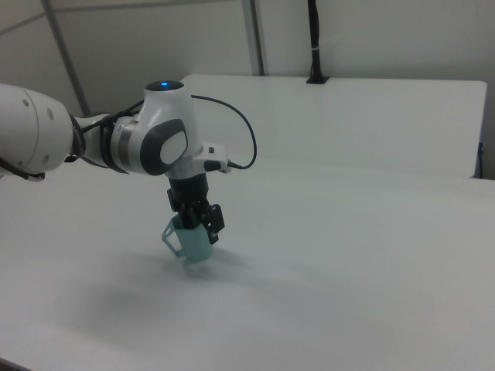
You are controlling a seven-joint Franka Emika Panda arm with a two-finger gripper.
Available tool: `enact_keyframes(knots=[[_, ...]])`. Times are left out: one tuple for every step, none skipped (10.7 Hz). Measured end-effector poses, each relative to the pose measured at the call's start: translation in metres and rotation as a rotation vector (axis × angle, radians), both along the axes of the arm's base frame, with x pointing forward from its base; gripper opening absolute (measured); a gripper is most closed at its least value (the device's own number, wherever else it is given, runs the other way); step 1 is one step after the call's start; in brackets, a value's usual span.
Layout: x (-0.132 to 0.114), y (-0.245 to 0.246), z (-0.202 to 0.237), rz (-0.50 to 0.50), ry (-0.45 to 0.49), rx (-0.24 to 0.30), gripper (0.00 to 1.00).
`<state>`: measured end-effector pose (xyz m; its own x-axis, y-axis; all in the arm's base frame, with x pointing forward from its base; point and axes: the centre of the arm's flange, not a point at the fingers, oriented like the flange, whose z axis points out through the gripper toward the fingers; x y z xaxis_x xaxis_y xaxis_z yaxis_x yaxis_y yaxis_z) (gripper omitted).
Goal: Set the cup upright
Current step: 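Lower the upright cup onto the table, then open the gripper and raise it away from the cup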
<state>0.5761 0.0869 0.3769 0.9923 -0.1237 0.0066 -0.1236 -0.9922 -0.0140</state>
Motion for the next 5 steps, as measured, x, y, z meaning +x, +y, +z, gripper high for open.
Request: enact_keyframes(knots=[[0.0,0.0,0.001,0.0,-0.002,0.0,0.98],[0.0,0.0,0.004,0.0,-0.007,0.001,1.0],[0.0,0.0,0.008,0.0,-0.015,0.001,1.0],[0.001,0.0,0.016,0.0,-0.029,0.003,1.0],[0.002,0.0,0.029,0.0,-0.052,0.005,1.0]])
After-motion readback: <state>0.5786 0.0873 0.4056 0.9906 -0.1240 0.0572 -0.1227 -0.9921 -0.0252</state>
